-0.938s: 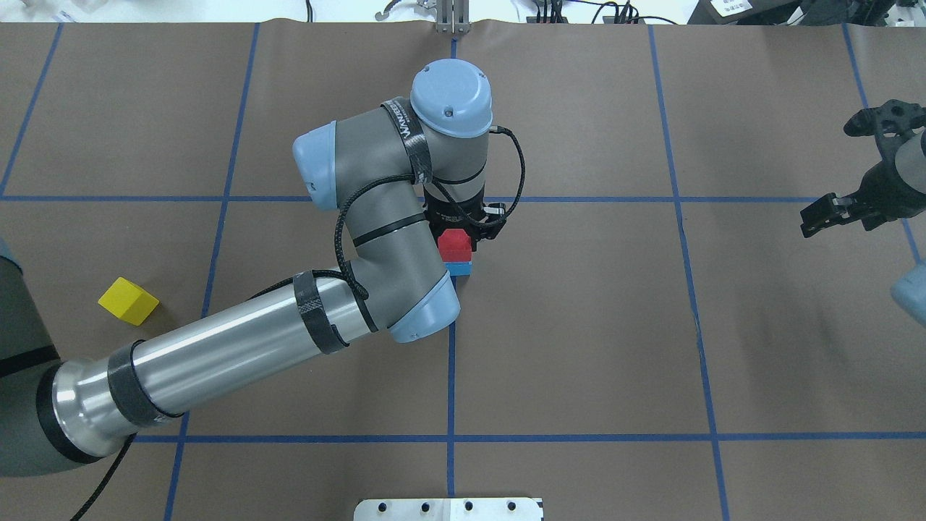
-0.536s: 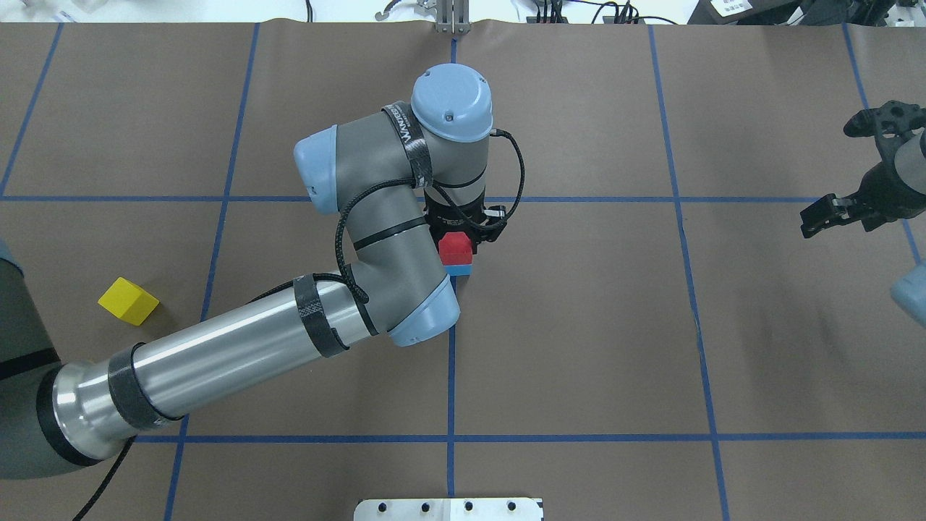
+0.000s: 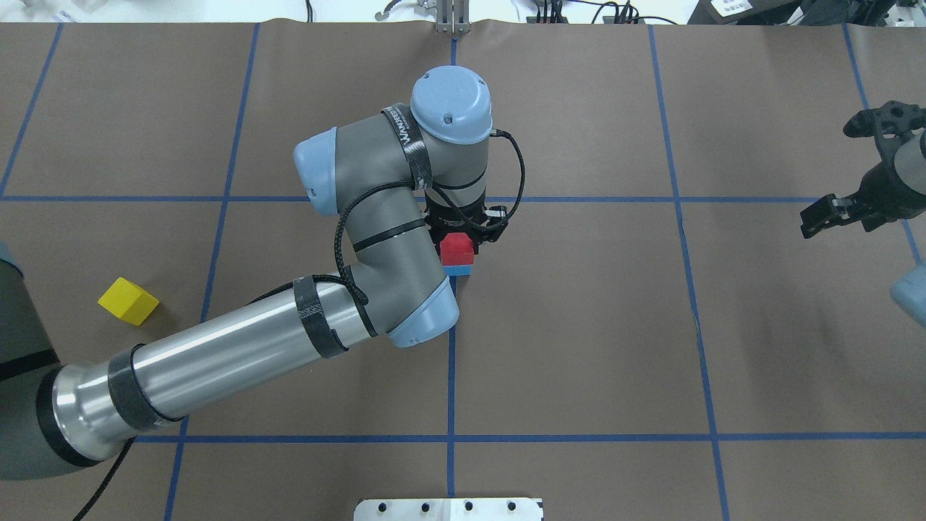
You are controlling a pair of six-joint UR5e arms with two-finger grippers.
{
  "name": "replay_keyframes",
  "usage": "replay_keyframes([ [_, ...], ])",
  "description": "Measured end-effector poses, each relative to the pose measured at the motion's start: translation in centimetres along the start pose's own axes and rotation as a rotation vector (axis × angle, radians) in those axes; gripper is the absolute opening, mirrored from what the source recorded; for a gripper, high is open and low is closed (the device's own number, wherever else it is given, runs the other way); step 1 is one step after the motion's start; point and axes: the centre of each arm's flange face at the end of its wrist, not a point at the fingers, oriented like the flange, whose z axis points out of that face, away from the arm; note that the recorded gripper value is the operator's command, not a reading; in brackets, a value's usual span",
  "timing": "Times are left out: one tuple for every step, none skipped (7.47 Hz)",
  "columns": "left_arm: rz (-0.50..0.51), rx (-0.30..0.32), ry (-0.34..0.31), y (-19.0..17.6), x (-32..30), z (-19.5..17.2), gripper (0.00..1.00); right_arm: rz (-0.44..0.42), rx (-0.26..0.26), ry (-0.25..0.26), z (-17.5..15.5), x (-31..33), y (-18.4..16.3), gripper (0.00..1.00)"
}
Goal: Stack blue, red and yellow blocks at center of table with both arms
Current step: 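Lower the red cube onto the blue cube with the left gripper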
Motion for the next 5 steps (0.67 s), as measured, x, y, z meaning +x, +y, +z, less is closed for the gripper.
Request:
replay_keyframes([
  [0.001, 0.005, -0.002, -0.06, -0.03, 0.0, 0.0, 0.0, 0.0, 0.0, 0.0, 0.0, 0.0, 1.0],
  [0.001, 0.012, -0.005, -0.15, -0.07, -0.01, 0.0, 0.0, 0.0, 0.0, 0.0, 0.0, 0.0, 1.0],
  [0.001, 0.017, -0.006, -0.18, -0.08, -0.03, 0.0, 0.0, 0.0, 0.0, 0.0, 0.0, 0.0, 1.0],
  [0.002, 0.018, -0.007, -0.16, -0.06, -0.03, 0.0, 0.0, 0.0, 0.0, 0.0, 0.0, 0.0, 1.0],
  [0.002, 0.019, -0.007, -0.13, -0.04, -0.03, 0.04, 0.0, 0.0, 0.0, 0.01, 0.02, 0.01, 1.0],
])
